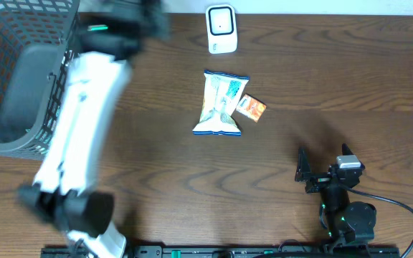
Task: Scan the item barcode
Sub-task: 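Carry the snack bag near the scanner and drop it beside the orange box, then reach into the basket and grasp the green packets with the left gripper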
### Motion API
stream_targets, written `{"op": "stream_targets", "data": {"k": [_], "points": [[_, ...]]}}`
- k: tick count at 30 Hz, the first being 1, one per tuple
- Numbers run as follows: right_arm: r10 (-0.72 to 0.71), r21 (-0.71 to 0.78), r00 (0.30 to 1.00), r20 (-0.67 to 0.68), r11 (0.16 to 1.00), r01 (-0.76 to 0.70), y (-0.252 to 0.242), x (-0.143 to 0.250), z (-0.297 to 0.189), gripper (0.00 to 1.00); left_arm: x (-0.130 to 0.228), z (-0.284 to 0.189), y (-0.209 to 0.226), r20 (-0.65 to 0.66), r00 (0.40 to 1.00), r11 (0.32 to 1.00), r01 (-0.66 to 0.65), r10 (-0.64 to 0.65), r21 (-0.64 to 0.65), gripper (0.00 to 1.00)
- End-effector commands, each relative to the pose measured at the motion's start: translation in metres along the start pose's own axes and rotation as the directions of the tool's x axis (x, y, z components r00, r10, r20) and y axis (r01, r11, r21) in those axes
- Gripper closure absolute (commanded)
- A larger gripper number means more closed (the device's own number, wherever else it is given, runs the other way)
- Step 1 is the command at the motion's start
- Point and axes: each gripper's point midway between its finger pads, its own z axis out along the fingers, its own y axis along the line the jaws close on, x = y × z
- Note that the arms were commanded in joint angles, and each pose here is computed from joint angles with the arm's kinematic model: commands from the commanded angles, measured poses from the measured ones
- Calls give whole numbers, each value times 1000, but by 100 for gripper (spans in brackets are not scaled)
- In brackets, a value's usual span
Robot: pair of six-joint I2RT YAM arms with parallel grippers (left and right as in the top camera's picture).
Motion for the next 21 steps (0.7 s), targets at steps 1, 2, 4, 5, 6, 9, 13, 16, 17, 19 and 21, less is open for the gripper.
{"op": "stream_targets", "data": {"k": [1, 2, 4, 5, 6, 9, 13, 16, 17, 19, 21], "points": [[10, 6, 1000, -2, 1000, -10, -1, 1, 0, 1, -52, -45, 133, 202, 972, 949, 173, -121, -264, 16], [10, 6, 1000, -2, 1000, -10, -1, 1, 0, 1, -54, -50, 157, 217, 966, 933, 203, -141, -296, 8], [10, 6, 1000, -2, 1000, -10, -1, 1, 0, 1, -44, -55, 202, 197, 962, 904, 248, -188, -347, 2], [10, 6, 1000, -2, 1000, -10, -1, 1, 0, 1, -35, -55, 220, 175, 962, 890, 263, -211, -372, 2], [10, 6, 1000, -2, 1000, -10, -1, 1, 0, 1, -20, -55, 238, 130, 962, 876, 273, -241, -398, 2], [10, 6, 1000, -2, 1000, -10, -1, 1, 0, 1, 21, -52, 276, 10, 944, 841, 298, -329, -451, 2], [10, 6, 1000, -2, 1000, -10, -1, 1, 0, 1, 72, -39, 312, -115, 892, 801, 327, -436, -501, 2], [10, 6, 1000, -2, 1000, -10, -1, 1, 0, 1, 110, -31, 330, -204, 832, 762, 338, -517, -552, 2], [10, 6, 1000, -2, 1000, -10, -1, 1, 0, 1, 120, -29, 333, -222, 807, 746, 349, -547, -568, 1], [10, 6, 1000, -2, 1000, -10, -1, 1, 0, 1, 146, -24, 337, -260, 735, 699, 382, -627, -605, 12], [10, 6, 1000, -2, 1000, -10, -1, 1, 0, 1, 163, -15, 329, -317, 673, 696, 415, -668, -585, 12]]}}
